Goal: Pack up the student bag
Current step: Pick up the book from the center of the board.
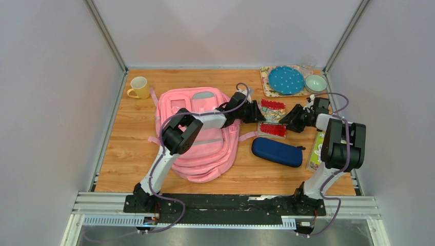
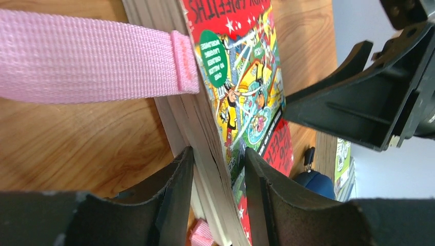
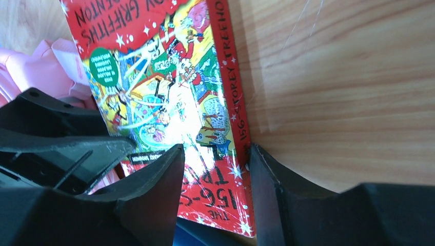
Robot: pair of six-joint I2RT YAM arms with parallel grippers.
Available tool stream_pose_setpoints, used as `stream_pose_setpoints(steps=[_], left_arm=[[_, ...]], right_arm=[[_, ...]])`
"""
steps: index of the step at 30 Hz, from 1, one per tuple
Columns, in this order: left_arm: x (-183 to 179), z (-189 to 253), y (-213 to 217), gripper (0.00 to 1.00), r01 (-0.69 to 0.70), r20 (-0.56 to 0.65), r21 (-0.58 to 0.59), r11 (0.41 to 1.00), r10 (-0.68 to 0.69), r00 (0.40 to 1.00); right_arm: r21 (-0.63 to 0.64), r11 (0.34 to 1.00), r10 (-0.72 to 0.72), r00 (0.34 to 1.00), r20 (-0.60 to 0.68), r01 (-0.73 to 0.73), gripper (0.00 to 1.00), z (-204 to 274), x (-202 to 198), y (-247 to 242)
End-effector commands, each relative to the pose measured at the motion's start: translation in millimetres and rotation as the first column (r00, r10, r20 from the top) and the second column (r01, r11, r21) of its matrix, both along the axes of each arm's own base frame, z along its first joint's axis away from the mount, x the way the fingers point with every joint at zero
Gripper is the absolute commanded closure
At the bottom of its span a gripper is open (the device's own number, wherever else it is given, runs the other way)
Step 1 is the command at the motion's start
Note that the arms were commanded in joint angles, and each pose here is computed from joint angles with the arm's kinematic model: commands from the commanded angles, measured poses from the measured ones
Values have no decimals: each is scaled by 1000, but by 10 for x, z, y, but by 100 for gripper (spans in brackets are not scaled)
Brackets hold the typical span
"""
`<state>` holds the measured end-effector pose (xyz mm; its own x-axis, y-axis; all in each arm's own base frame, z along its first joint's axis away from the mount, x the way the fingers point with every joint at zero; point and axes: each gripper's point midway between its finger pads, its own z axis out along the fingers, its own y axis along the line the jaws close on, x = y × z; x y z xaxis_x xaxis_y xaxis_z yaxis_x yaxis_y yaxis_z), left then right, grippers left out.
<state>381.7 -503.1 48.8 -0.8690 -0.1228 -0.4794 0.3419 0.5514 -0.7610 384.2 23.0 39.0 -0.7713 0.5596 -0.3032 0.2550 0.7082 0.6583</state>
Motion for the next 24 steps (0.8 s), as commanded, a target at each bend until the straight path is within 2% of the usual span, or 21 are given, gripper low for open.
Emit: stream_pose_setpoints(steps=[1,3,6,9,13,17,20,24], left_arm=[[-290,857,-424,53,147,132,-203,968,-122,984],[-307,840,-430,56,150,130,-194,970,-126,983],[-326,827,-429,74,154,125,-189,970,-132,983],[-330,832,-411,100,152,125,-176,972,-131,983],[-328,898,-375,100,158,142,-147,976,-138,980],[-354,1119,-325,100,188,215,-118,975,-160,963],[-380,1328,-278,100,208,272,-107,972,-172,947],[-448,1661,-205,100,225,334,-130,965,-171,927]], right_arm=[[213,965,146,989,38,-151,50,404,-192,579],[217,964,149,988,41,-155,50,407,-203,591],[223,963,149,988,43,-155,50,402,-218,596],[222,964,145,989,31,-149,50,360,-240,593],[201,971,124,992,34,-128,45,378,-241,565],[162,983,72,995,63,-81,27,522,-216,481],[131,991,16,996,89,-27,20,655,-224,357],[98,994,-67,988,141,54,16,869,-313,155]])
